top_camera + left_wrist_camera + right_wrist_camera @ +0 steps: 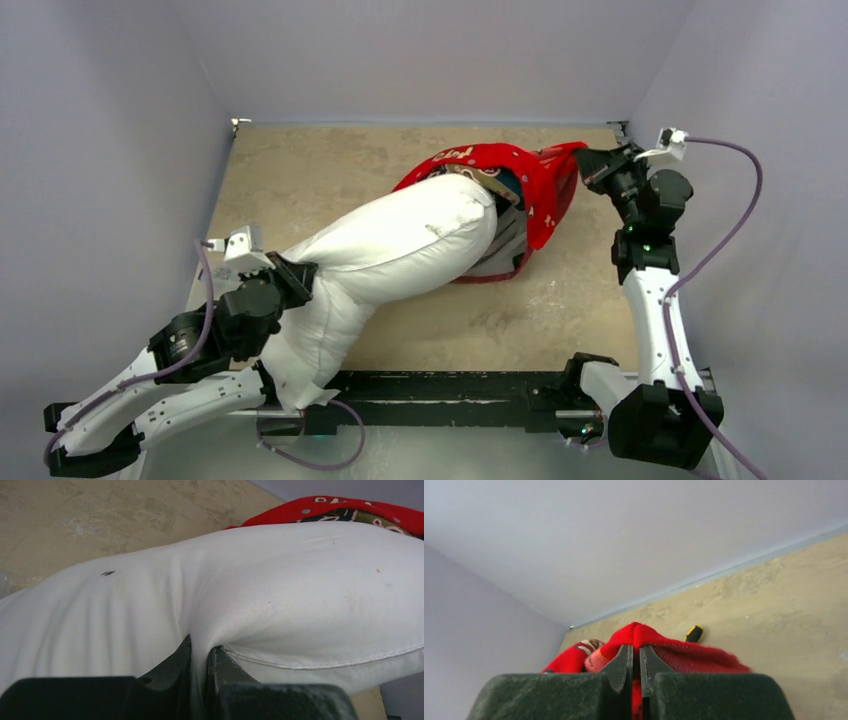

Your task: Remove the pillowcase from the pillow

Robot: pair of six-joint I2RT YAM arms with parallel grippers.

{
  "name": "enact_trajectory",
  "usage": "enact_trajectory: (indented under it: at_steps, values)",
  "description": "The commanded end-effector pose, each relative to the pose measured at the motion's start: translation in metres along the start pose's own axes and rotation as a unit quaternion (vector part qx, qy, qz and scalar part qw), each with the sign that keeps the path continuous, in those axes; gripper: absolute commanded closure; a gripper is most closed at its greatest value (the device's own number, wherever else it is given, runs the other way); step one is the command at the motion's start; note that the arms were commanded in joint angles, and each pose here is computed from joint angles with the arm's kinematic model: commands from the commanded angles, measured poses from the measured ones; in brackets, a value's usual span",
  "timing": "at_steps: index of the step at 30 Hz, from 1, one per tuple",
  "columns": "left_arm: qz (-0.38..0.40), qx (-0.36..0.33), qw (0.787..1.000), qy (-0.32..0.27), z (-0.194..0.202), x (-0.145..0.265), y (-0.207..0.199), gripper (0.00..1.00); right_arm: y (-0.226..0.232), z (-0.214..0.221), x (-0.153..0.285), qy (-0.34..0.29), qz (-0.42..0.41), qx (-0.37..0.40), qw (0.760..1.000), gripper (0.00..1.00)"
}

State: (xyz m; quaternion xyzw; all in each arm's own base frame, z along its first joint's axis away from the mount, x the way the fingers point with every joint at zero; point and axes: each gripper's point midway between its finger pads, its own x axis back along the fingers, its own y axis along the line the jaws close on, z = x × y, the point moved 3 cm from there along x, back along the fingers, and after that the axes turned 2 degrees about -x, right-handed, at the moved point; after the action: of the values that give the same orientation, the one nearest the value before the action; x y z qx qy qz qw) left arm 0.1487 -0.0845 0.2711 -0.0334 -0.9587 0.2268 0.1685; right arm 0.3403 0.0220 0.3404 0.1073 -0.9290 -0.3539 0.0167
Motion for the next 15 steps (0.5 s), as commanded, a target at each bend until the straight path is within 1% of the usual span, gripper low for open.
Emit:
enact_trajectory:
  at_steps: [1, 9, 13, 15]
  values:
    - [-0.098, -0.04, 0.992, -0.068, -0.018, 0.005, 0.048, 1.0, 0.015, -0.067, 0.006, -0.111, 0.025, 0.01, 0.993, 1.0]
    - [-0.102, -0.047, 0.992, -0.065, -0.018, 0.005, 0.048, 1.0, 0.053, -0.141, 0.019, -0.206, 0.029, 0.024, 0.978, 1.0]
    - [-0.095, -0.024, 0.992, -0.078, -0.024, 0.011, 0.053, 1.0, 0.055, -0.176, 0.026, -0.26, 0.067, 0.014, 0.963, 1.0]
    - [-0.09, -0.005, 0.992, -0.088, -0.027, 0.015, 0.057, 1.0, 0.059, -0.185, 0.032, -0.282, 0.069, 0.007, 0.957, 1.0]
